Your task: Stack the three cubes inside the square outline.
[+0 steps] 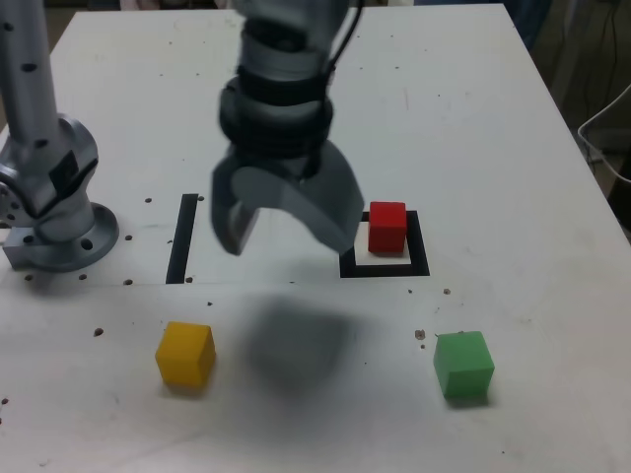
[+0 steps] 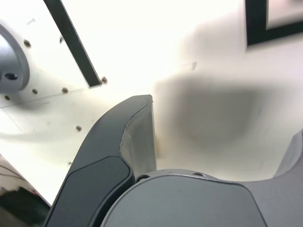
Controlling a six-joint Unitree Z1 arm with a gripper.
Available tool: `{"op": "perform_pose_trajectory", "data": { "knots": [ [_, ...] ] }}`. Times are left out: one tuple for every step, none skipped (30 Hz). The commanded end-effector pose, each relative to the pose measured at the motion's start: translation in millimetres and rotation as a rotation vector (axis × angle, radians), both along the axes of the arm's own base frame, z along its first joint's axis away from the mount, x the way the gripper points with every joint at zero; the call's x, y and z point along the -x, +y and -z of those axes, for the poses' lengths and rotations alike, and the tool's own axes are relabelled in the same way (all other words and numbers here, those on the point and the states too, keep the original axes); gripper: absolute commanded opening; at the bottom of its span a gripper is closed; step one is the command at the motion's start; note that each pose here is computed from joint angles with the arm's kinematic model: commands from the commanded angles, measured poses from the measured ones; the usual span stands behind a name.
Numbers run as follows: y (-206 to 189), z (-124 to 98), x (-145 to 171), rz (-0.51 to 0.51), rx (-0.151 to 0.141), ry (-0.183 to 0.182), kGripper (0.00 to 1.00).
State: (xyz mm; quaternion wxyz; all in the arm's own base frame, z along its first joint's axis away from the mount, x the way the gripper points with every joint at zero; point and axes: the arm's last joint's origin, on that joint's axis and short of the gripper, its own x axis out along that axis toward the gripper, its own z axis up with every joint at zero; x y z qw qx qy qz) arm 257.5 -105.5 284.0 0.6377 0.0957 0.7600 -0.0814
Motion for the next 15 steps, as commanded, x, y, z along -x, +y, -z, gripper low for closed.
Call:
{"op": "perform_pose_trajectory", "data": {
  "knots": [
    [-5.8, -1.8, 8.4, 0.021, 0.012, -0.002, 0.99],
    [-8.3, -1.2, 11.7, 0.029, 0.017, 0.002, 0.99],
    [-10.4, -0.3, 14.6, 0.034, 0.021, 0.009, 0.99],
    [-12.0, 1.3, 17.4, 0.036, 0.025, 0.018, 0.99],
    [-13.2, 3.4, 20.2, 0.036, 0.03, 0.028, 0.99],
    [-14.0, 5.6, 22.9, 0.036, 0.035, 0.039, 0.99],
    [-14.7, 7.9, 25.7, 0.036, 0.04, 0.049, 0.99],
    [-15.5, 10.6, 29.1, 0.035, 0.045, 0.059, 0.99],
    [-16.2, 12.5, 31.6, 0.036, 0.049, 0.065, 0.99],
    [-16.9, 14.2, 33.9, 0.036, 0.051, 0.068, 0.99],
    [-17.6, 15.7, 36.2, 0.036, 0.053, 0.07, 0.99],
    [-18.4, 17.1, 38.4, 0.035, 0.052, 0.072, 0.99],
    [-19.4, 18.5, 40.5, 0.033, 0.051, 0.073, 0.99],
    [-20.4, 20.0, 42.7, 0.031, 0.048, 0.076, 0.99],
    [-21.4, 21.7, 45.0, 0.029, 0.044, 0.08, 0.99]
  ]
}}
